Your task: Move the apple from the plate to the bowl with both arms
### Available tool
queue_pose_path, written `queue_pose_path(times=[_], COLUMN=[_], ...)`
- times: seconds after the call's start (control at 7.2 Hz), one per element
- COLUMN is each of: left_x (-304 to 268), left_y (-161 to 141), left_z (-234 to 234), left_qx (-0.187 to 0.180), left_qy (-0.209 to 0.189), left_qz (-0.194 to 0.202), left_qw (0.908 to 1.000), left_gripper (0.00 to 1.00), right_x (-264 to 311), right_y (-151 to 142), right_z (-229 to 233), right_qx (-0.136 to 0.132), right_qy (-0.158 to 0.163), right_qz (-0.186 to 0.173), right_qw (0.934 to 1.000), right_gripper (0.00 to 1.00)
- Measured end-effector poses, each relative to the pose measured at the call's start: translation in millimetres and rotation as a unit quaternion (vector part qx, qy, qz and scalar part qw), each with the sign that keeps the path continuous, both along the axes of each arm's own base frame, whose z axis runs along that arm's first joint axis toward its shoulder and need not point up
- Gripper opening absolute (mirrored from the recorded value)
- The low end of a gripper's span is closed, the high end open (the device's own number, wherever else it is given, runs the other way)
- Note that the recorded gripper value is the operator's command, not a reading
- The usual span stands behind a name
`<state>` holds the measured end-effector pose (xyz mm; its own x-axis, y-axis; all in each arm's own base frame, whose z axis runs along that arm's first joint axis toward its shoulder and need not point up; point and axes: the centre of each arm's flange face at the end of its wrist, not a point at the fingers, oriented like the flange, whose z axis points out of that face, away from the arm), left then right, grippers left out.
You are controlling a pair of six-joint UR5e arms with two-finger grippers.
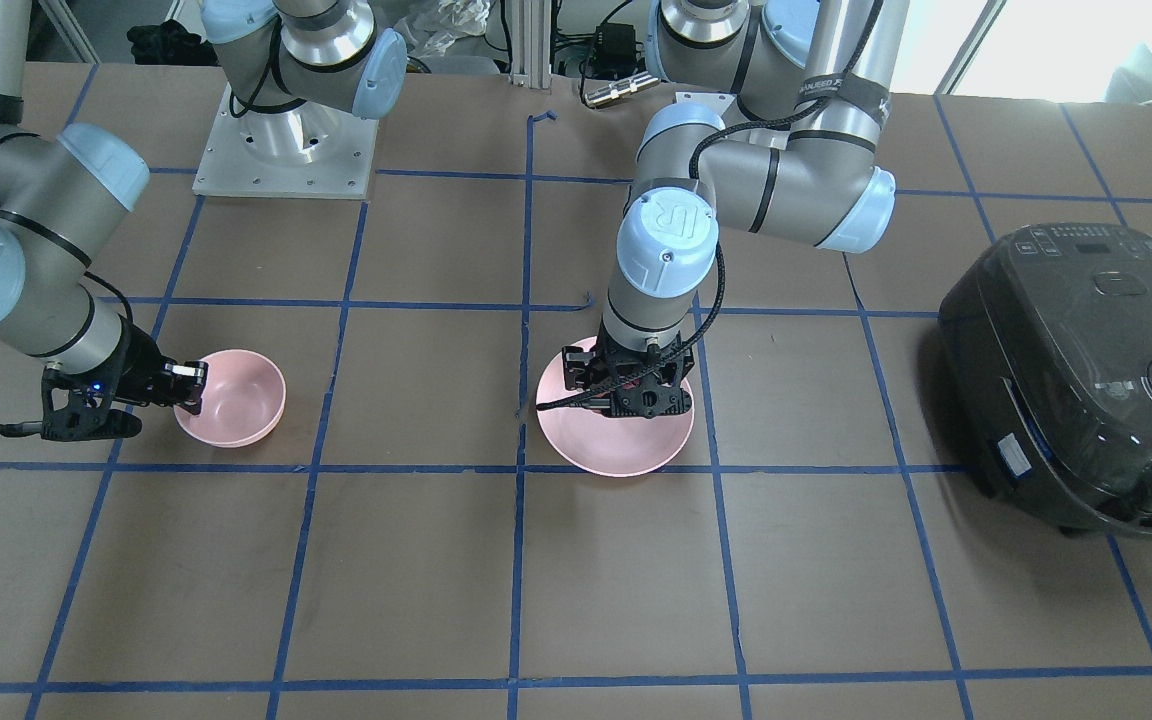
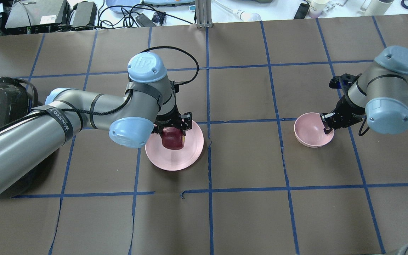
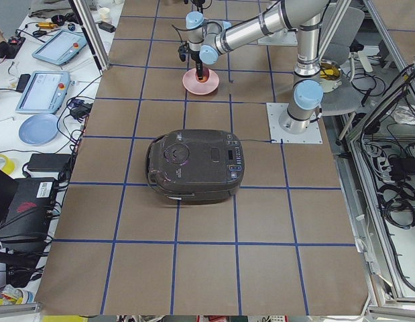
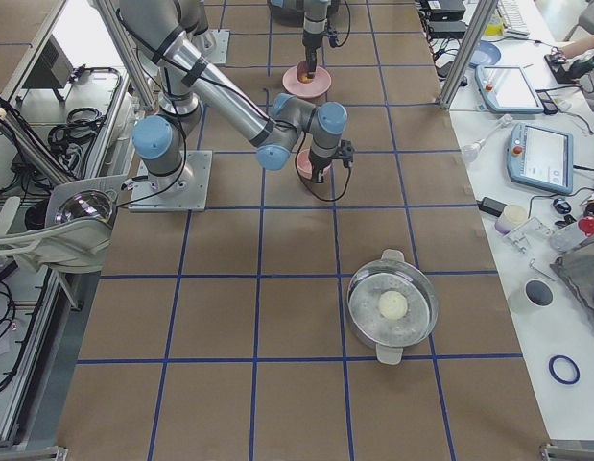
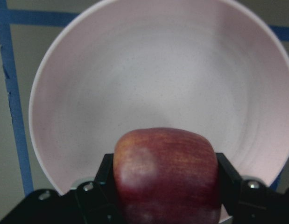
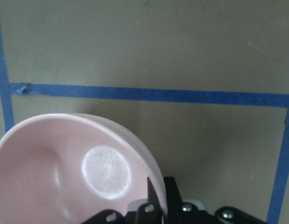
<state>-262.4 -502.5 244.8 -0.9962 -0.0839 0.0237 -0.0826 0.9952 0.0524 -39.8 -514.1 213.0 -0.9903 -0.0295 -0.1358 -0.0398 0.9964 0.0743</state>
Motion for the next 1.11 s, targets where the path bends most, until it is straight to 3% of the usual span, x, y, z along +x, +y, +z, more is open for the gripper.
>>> queue_pose_path(times=[0.42, 0.83, 1.11], left_x=[-9, -24, -42], left_y=[-30, -38, -34], left_z=[52, 72, 74], left_qx=[-0.013, -0.012, 0.0], left_qy=[0.011, 0.036, 0.055], left_qz=[0.021, 0.115, 0.173], left_qw=[0.9996, 0.9927, 0.9835], left_gripper=[0.0, 0.0, 0.0], right_x=[46, 152, 183], right_y=[-15, 2, 11], right_z=[21, 11, 4], right_qx=[-0.006, 0.019, 0.035], right_qy=[-0.064, -0.081, -0.099], right_qz=[-0.025, -0.015, -0.031], right_qw=[0.9976, 0.9964, 0.994], right_gripper=[0.0, 0.0, 0.0])
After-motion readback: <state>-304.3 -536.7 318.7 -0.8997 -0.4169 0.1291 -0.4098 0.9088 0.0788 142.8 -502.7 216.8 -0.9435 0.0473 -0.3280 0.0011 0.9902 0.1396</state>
